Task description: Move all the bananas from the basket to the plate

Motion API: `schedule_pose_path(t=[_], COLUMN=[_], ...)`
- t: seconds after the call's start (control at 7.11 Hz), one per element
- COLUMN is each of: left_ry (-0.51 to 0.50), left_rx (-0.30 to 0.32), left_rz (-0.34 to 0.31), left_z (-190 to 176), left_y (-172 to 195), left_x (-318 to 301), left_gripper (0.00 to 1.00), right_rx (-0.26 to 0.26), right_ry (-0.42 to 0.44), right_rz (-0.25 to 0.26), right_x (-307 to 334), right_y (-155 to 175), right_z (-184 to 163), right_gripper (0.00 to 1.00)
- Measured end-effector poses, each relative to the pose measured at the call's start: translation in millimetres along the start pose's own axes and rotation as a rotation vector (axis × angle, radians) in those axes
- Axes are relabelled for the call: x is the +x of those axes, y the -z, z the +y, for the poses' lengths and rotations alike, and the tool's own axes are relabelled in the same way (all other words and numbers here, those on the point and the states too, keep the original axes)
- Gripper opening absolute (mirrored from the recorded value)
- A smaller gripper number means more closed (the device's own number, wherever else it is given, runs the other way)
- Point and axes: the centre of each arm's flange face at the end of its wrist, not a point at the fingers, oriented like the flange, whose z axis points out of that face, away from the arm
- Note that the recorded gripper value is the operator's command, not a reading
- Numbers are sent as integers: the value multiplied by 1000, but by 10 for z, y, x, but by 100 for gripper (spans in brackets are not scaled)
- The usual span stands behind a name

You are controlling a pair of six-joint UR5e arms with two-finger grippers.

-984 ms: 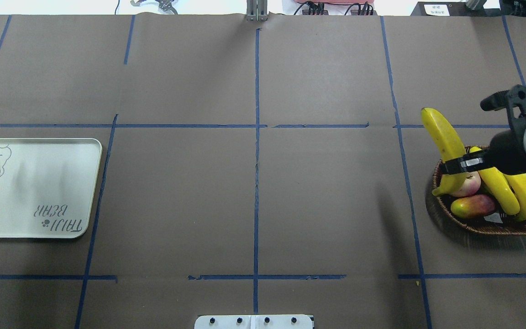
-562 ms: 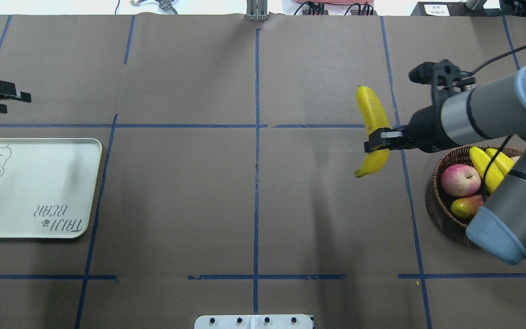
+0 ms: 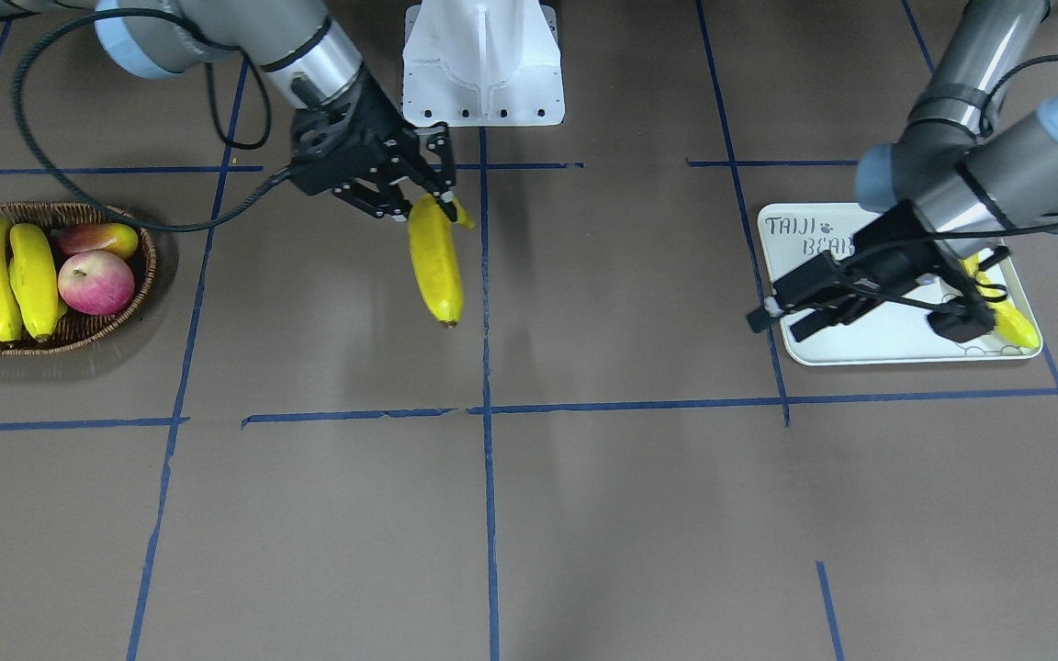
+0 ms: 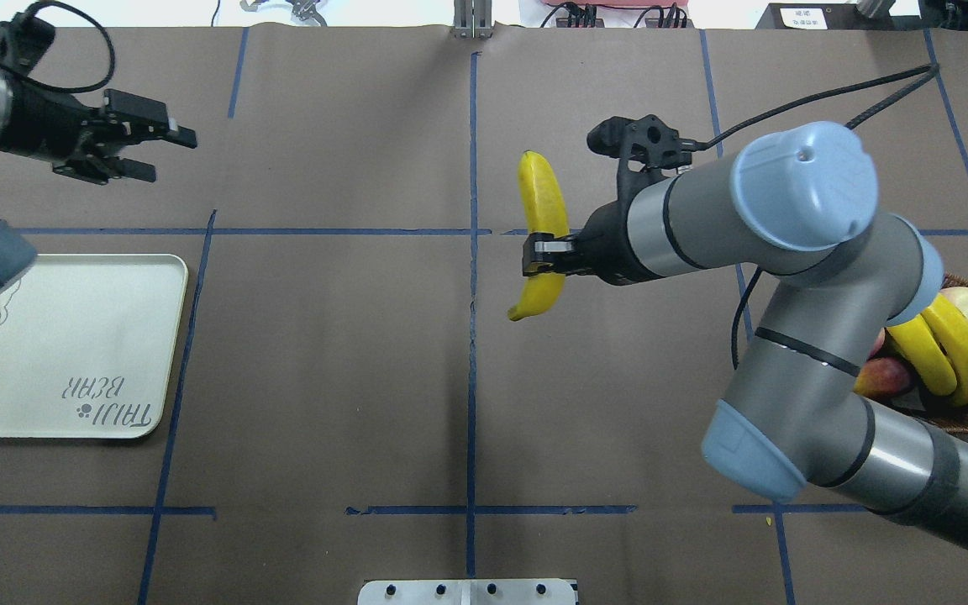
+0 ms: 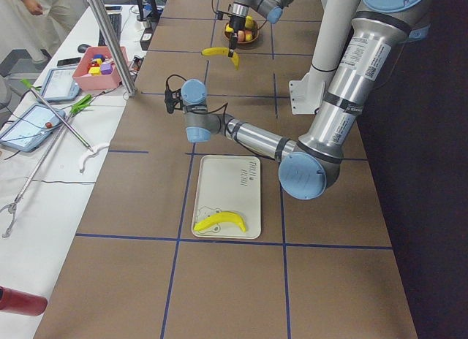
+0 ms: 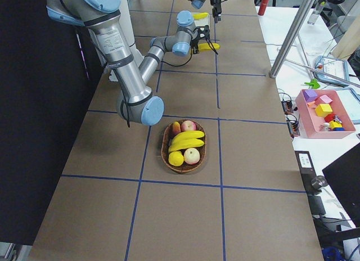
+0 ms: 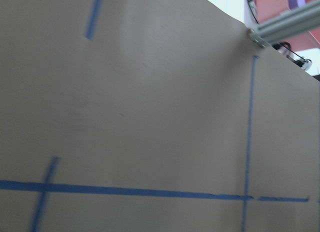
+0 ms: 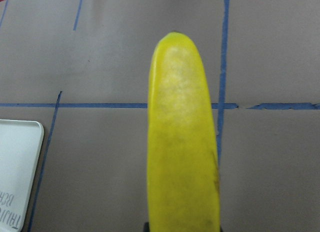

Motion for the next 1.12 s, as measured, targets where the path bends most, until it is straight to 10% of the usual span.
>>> schedule_pose_path(t=[0.7,0.84,1.12], left_ry=[41,34,40], left_rx=[-61,-71,-79], left_rz=[115,126,131], left_z=[670,790,867], left_y=[-850,-960,-1029], left_x=[1130,1227,1279], left_gripper=[100,87,17], right_rx=[50,50,50], right_ry=[1,2,3], right_rz=[-63,-66,-70], right_x=[-748,-793,-818], right_y=[-551,-563,-563], right_z=[-10,-6,1], right_gripper=[3,3,3])
